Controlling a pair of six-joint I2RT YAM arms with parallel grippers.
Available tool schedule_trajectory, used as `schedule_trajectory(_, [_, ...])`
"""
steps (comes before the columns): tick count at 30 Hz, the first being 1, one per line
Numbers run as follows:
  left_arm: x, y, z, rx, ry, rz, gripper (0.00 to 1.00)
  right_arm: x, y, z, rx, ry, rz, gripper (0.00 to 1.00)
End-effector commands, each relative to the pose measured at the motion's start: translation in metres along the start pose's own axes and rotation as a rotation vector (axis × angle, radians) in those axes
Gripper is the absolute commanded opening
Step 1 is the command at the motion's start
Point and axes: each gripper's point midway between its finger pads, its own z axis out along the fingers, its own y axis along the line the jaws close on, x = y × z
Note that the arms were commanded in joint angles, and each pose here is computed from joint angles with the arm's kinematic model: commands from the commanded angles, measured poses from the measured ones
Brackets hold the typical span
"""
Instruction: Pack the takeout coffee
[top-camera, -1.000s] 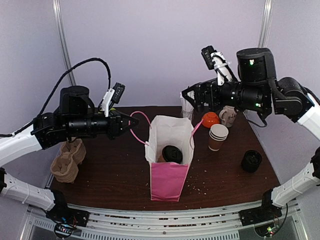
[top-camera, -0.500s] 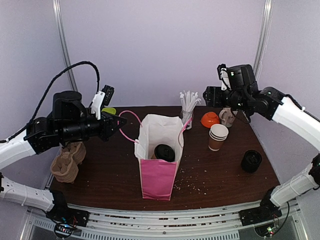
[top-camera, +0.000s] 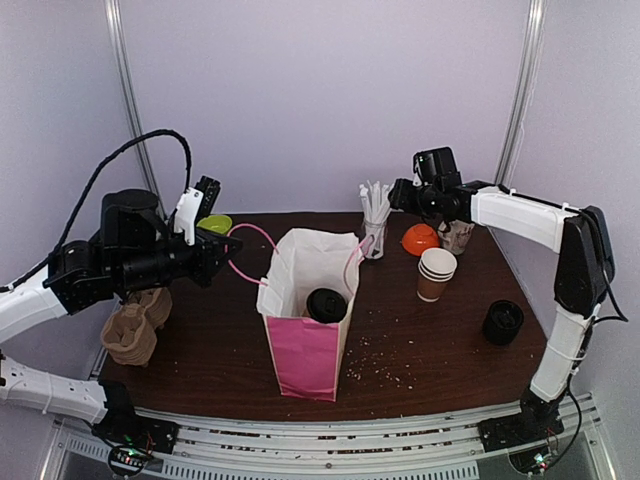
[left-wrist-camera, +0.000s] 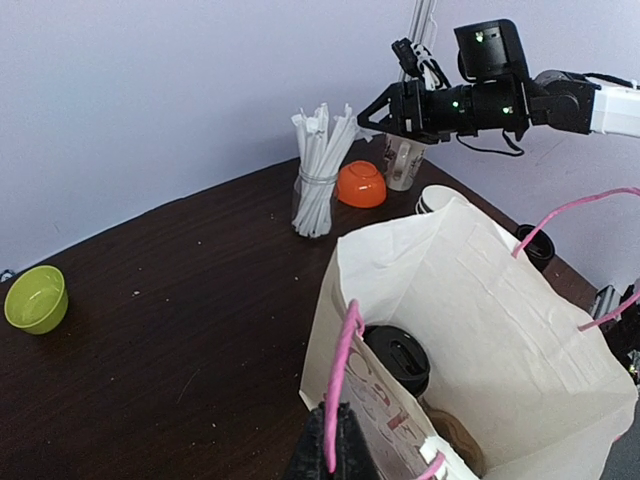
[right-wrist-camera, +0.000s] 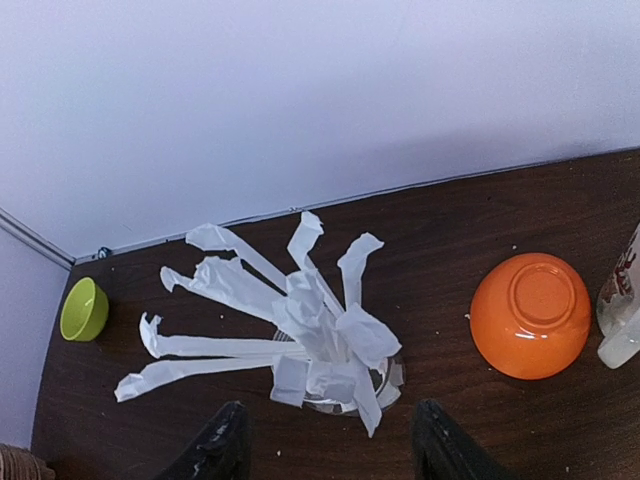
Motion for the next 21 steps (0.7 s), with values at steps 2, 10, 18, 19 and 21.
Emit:
schedule_trajectory(2, [-0.0074,0.0050,-0.0019,-0.023,-0.028,0.036,0.00,-0.0245,0.0172,0.0004,-0.080,-0.044,0.064,0.53])
schedule_trajectory(10, [-0.0028,0.0049,0.0034,-0.026,-0.012,0.048,0.00,-0.0182,0.0167,0.0027,-0.087,-0.031,0.069,0.36])
schedule_trajectory(18, [-0.0036,0.0039,0.0035,-0.021,-0.013,0.044,0.00,-0.0163,0.0165,0.0057,-0.089,-0.024,0.066,0.24])
schedule_trajectory(19, [-0.0037,0.0037,0.0031,-0.020,-0.014,0.043,0.00,-0.0167,0.0169,0.0062,-0.093,-0.023,0.067,0.23])
schedule_trajectory(21, [-0.0026,0.0038,0.0037,-0.019,-0.011,0.042,0.00,-0.0168,0.0187,0.0064,-0.100,-0.018,0.066,0.21])
